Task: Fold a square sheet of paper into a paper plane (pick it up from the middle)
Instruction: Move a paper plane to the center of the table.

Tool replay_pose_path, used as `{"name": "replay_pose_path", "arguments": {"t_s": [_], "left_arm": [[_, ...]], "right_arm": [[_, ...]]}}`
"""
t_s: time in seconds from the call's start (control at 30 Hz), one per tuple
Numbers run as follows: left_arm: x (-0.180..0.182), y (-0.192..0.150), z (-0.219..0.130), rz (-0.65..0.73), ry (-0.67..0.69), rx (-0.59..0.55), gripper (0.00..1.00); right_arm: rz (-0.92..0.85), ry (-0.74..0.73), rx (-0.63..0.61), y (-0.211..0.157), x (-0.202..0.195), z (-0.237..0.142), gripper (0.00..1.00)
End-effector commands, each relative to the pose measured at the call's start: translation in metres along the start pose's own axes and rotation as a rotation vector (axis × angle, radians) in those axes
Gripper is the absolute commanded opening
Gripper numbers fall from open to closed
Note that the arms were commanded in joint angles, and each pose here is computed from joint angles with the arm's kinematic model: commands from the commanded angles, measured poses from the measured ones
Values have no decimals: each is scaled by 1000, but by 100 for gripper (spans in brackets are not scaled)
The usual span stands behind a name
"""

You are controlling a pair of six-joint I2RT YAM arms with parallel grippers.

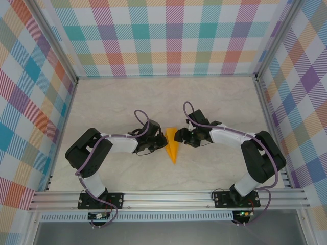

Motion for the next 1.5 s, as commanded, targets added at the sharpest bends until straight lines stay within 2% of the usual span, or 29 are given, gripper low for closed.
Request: {"name": "replay_pose_path", "arguments": {"t_s": [0.0,0.23,0.5,0.8,0.87,1.07,1.2,1.47], "left_arm": [[6,-4,1,-25,-4,24,8],[-1,-2,-6,-26,-34,19,8],[-5,3,-25,-27,-14,-20,28],[2,3,-36,-19,49,-41,32],[5,5,-41,-25,90,-60,34],[25,10,-66,-67,284,-125,56],[41,8,-83,-83,405,-137,66],[65,4,-100,-111,503,-172,79]], "right_arm": [[-40,34,40,-8,9,2,61],[-57,12,-35,-12,14,-22,62],[-68,-28,-51,-21,11,-30,64],[-101,-80,-18,-28,17,-17,63],[-97,-131,-31,-27,18,-15,61],[-95,-356,-177,-23,31,-16,58],[-107,-459,-218,-23,40,-6,55],[-96,-543,-220,-18,47,21,47]]}}
Point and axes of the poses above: each hand's point on the last joint's axis, 136 mm out from that joint toward the fingers, its own z axis out along the fingers, its own x axis along the line the jaws close on, y = z × x, the point moved 7 cm from there along -z, back along the fingers, and after that the axes turned 7 degrees about z, right-handed, at the moved point
